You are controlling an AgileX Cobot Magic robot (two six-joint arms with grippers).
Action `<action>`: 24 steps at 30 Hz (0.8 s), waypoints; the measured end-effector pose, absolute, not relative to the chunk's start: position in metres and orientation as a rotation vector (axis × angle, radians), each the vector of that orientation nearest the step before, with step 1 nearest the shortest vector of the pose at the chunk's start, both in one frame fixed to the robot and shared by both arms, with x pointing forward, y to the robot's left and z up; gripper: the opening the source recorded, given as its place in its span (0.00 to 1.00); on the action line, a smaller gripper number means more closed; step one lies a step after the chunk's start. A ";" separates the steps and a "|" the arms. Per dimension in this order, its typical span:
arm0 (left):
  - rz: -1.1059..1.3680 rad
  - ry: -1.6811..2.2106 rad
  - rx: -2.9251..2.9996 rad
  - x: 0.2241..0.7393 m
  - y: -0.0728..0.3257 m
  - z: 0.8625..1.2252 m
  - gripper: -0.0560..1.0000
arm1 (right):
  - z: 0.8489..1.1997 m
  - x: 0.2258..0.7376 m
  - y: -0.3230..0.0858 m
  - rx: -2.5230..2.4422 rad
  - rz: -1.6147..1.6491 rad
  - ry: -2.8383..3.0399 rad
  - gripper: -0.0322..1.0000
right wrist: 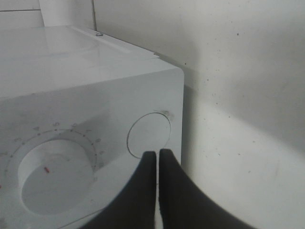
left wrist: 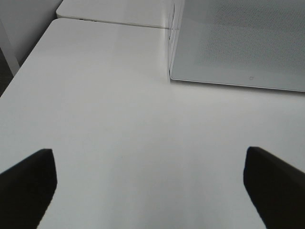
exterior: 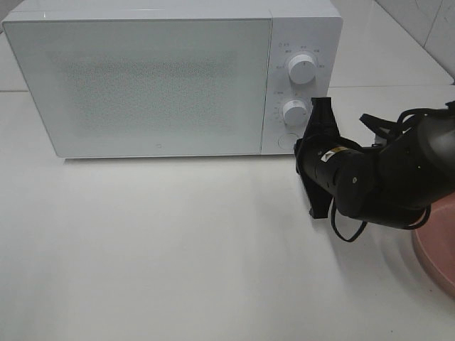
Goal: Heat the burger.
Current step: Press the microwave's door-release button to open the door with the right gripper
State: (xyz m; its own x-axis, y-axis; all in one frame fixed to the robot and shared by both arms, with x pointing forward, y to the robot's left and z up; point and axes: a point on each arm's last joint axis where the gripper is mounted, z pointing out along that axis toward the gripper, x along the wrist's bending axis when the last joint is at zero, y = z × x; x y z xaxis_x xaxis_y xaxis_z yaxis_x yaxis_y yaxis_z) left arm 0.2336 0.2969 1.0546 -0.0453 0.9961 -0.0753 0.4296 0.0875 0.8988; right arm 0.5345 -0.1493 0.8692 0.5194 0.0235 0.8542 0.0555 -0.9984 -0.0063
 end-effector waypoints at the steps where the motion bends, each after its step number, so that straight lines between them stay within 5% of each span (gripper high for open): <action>1: 0.921 1.589 1.448 0.234 0.297 1.055 0.99 | 0.868 0.537 -0.149 -2.710 -1.524 -0.070 0.04; 24: 0.921 1.589 1.448 0.234 0.297 1.055 0.99 | 0.847 0.572 -0.144 -2.712 -1.517 -0.101 0.04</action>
